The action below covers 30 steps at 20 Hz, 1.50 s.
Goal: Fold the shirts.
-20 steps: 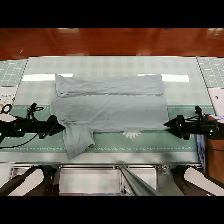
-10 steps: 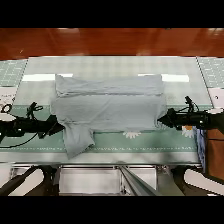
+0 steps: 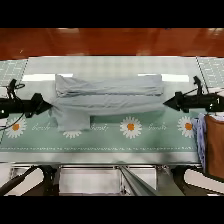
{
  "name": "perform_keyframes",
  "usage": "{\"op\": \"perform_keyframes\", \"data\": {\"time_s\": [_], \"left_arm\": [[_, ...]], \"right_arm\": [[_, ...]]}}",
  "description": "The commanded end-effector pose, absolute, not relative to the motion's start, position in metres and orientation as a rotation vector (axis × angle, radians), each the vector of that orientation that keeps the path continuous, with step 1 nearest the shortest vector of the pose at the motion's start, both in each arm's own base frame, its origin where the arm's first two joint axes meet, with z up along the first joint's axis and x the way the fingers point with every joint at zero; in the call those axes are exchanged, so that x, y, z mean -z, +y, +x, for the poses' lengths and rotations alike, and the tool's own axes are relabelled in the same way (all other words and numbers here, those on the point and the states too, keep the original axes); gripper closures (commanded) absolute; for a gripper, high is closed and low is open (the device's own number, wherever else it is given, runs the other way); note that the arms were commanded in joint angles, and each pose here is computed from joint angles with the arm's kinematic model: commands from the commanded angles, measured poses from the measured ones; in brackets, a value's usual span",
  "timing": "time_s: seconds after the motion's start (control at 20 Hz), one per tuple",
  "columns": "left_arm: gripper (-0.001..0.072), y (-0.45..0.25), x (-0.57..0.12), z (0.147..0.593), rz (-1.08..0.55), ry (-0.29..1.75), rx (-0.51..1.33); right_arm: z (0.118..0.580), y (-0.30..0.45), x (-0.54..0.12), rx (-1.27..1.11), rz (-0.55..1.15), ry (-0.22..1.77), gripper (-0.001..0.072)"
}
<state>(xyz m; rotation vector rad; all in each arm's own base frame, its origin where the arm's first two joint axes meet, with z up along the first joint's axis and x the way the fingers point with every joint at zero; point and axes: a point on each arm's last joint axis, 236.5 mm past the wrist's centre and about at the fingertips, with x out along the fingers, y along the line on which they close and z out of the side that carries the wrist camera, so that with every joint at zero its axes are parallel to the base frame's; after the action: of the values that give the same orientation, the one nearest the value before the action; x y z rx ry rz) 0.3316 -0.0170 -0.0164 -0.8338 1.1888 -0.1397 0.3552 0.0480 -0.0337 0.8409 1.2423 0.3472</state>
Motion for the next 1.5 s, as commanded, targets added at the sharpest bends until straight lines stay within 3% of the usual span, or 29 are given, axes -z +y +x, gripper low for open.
{"op": "perform_keyframes", "data": {"time_s": [0.0,0.6,0.95,1.3,1.35,1.4,1.45], "left_arm": [[0.0681,-0.020,0.011,0.373,-0.804,1.163,0.173],[0.0681,-0.028,0.021,0.534,-0.824,1.135,0.210],[0.0681,-0.024,0.041,0.548,-0.843,1.155,0.201],[0.0681,-0.037,0.056,0.551,-0.781,1.159,0.240],[0.0681,-0.038,0.056,0.552,-0.780,1.154,0.239],[0.0645,-0.038,0.055,0.552,-0.781,1.157,0.240],[0.0441,-0.039,0.054,0.548,-0.790,1.173,0.244]], "right_arm": [[0.394,0.040,0.015,-0.361,0.817,1.194,0.0681],[0.501,0.038,0.036,-0.345,0.799,1.121,0.0681],[0.546,0.031,0.041,-0.340,0.856,1.042,0.0681],[0.555,0.027,0.059,-0.316,0.877,1.041,0.0680],[0.557,0.026,0.058,-0.312,0.878,1.036,0.0648],[0.557,0.027,0.057,-0.314,0.884,1.035,0.0472],[0.555,0.029,0.056,-0.320,0.896,1.045,0.0284]]}}
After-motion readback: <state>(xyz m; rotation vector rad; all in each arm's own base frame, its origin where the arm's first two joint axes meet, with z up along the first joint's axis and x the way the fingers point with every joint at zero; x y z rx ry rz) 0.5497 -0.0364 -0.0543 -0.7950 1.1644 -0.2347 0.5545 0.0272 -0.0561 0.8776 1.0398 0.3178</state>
